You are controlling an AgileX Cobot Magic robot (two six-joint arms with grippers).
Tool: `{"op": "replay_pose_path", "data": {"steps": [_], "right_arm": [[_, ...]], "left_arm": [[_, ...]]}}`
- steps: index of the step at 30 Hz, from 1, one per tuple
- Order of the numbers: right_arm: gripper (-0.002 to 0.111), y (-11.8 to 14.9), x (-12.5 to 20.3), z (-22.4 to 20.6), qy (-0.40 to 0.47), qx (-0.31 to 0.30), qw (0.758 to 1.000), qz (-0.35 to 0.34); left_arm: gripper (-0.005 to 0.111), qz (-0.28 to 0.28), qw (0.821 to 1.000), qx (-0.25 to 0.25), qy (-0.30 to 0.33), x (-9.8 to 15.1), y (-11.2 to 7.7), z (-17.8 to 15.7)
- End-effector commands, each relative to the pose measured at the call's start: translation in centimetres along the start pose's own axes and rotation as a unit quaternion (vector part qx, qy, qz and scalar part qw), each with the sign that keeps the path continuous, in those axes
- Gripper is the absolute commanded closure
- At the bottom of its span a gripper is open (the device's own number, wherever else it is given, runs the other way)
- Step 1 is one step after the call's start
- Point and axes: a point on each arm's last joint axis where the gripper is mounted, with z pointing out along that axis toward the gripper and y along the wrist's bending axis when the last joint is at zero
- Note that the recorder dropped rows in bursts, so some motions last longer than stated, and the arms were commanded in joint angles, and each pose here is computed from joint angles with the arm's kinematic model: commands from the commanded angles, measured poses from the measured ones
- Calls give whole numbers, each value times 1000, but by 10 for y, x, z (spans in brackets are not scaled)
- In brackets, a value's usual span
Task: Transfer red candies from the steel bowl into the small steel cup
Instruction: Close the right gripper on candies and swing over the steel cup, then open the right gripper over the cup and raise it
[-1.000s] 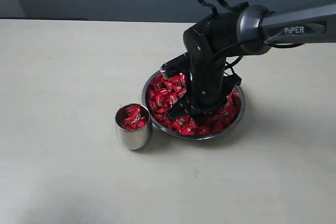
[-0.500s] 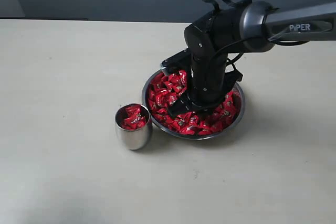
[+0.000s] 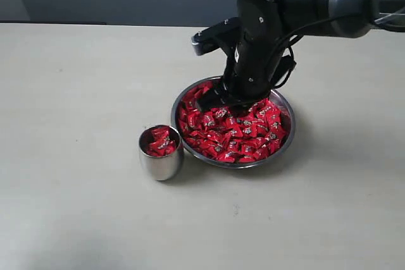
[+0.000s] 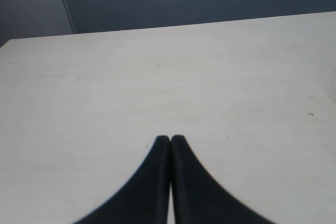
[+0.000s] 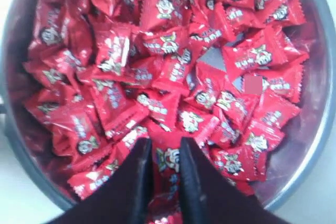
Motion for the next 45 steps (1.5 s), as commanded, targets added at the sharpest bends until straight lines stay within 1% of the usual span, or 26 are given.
{"op": "replay_pose_path", "data": {"steps": [1,3,5,9,16,20,35,37,38,40,45], "right_arm": [[109,12,-5,-10,-38,-75,996,-11],[109,21,-7,-12,-50,-124,991,-11],[109,27,-10,-14,-66,-160,985,-11],[109,38,-16,-20,-84,-199,976,-18],[109,71,-14,-22,-95,-199,972,-76],[109,81,-12,-12,-82,-199,973,-88],[108,82,-13,-5,-82,-190,974,-95],[93,82,-13,-5,-82,-186,974,-100],[82,82,-13,-5,-82,-186,974,-100],[69,82,-13,-5,-82,-185,974,-100],[69,82,-13,-5,-83,-185,974,-100]], "left_arm": [[106,1,1000,2,-6,0,0,0],[106,1,1000,2,-6,0,0,0],[106,1,1000,2,-6,0,0,0],[106,1,1000,2,-6,0,0,0],[106,1,1000,2,-6,0,0,0],[106,1,1000,2,-6,0,0,0],[106,1,1000,2,-6,0,0,0],[106,1,1000,2,-6,0,0,0],[106,1,1000,2,-6,0,0,0],[106,1,1000,2,-6,0,0,0],[106,1,1000,2,-6,0,0,0]]}}
